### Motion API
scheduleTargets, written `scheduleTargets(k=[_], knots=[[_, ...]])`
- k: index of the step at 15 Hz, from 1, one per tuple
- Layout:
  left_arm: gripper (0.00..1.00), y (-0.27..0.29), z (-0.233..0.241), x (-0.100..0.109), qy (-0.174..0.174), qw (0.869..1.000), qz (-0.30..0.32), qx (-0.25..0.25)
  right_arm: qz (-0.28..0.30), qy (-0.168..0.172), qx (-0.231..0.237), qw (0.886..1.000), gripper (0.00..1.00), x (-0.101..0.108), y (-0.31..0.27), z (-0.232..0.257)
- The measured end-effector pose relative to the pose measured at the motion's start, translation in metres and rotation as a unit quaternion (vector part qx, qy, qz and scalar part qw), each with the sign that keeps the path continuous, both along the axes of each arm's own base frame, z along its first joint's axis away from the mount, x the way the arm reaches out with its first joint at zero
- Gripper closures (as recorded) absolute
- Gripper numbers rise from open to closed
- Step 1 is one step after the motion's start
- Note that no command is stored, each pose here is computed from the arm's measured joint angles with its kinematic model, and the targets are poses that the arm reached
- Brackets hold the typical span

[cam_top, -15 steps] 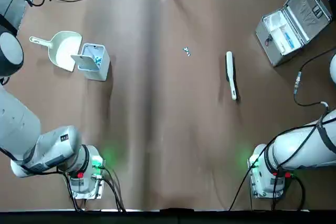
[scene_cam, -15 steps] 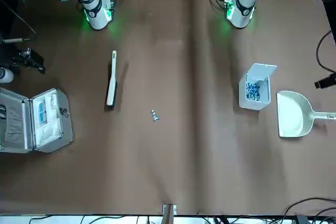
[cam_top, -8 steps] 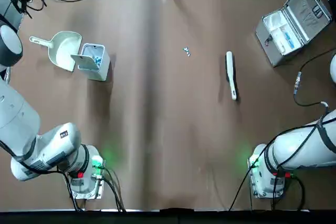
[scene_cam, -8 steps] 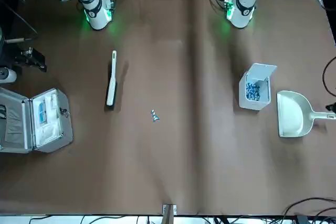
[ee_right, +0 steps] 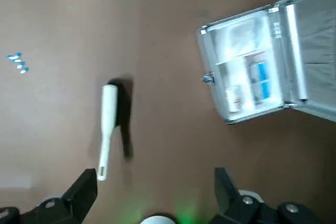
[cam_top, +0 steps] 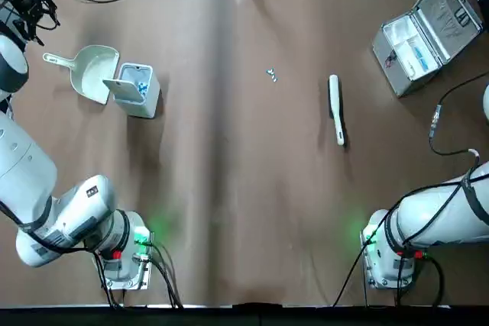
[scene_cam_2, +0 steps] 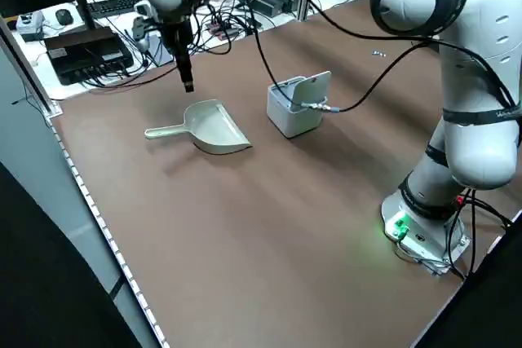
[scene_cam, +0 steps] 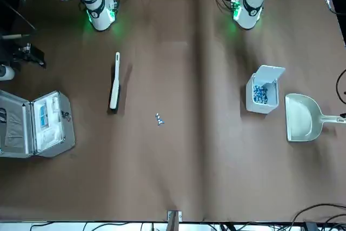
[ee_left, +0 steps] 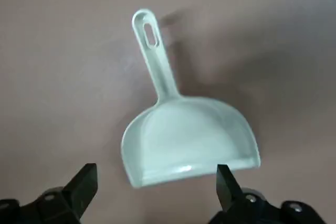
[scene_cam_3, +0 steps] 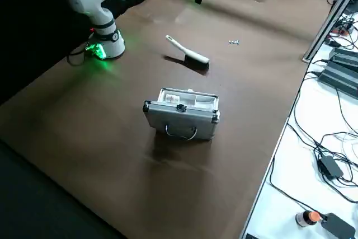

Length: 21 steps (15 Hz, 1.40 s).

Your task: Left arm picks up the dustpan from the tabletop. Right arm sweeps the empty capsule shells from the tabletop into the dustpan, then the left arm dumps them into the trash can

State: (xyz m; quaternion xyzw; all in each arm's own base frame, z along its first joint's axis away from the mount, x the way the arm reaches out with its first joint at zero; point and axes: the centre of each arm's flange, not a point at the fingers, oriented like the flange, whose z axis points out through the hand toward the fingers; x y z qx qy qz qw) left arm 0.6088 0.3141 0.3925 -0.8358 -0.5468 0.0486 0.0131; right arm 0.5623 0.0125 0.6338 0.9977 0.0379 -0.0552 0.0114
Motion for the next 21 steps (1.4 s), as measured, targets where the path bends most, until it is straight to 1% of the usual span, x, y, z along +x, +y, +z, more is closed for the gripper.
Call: scheduleTargets(k=[2, 4, 7, 10, 13, 16, 19, 20, 21], knots=[[0.00, 0.006, -0.018, 0.003, -0.022, 1.000, 0.009, 0.010, 0.000, 0.010, 0.023, 1.000, 0.01, 0.001, 0.004, -0.011], [0.00, 0.007, -0.037, 0.005, -0.047, 0.998, 0.022, 0.022, -0.001, 0.019, 0.032, 0.999, 0.01, 0.002, 0.006, -0.028], [0.00, 0.017, -0.060, -0.002, -0.071, 0.996, 0.037, 0.049, -0.003, 0.028, 0.037, 0.999, 0.01, 0.002, 0.007, -0.059], [0.00, 0.024, -0.084, -0.015, -0.075, 0.993, 0.031, 0.081, -0.006, 0.058, 0.051, 0.997, 0.01, -0.009, 0.010, -0.105], [0.00, 0.034, -0.108, -0.026, -0.061, 0.993, 0.022, 0.098, -0.002, 0.076, 0.052, 0.996, 0.02, -0.016, 0.017, -0.142], [0.00, 0.040, -0.128, -0.027, -0.070, 0.991, 0.025, 0.107, 0.006, 0.088, 0.051, 0.995, 0.02, -0.023, 0.029, -0.174], [0.00, 0.042, -0.139, -0.027, -0.073, 0.991, 0.026, 0.108, 0.016, 0.090, 0.051, 0.994, 0.02, -0.033, 0.045, -0.211], [0.00, 0.042, -0.143, -0.026, -0.077, 0.991, 0.026, 0.109, 0.018, 0.101, 0.054, 0.993, 0.02, -0.042, 0.051, -0.233], [0.00, 0.042, -0.145, -0.026, -0.079, 0.991, 0.026, 0.109, 0.019, 0.108, 0.056, 0.992, 0.02, -0.046, 0.054, -0.241]])
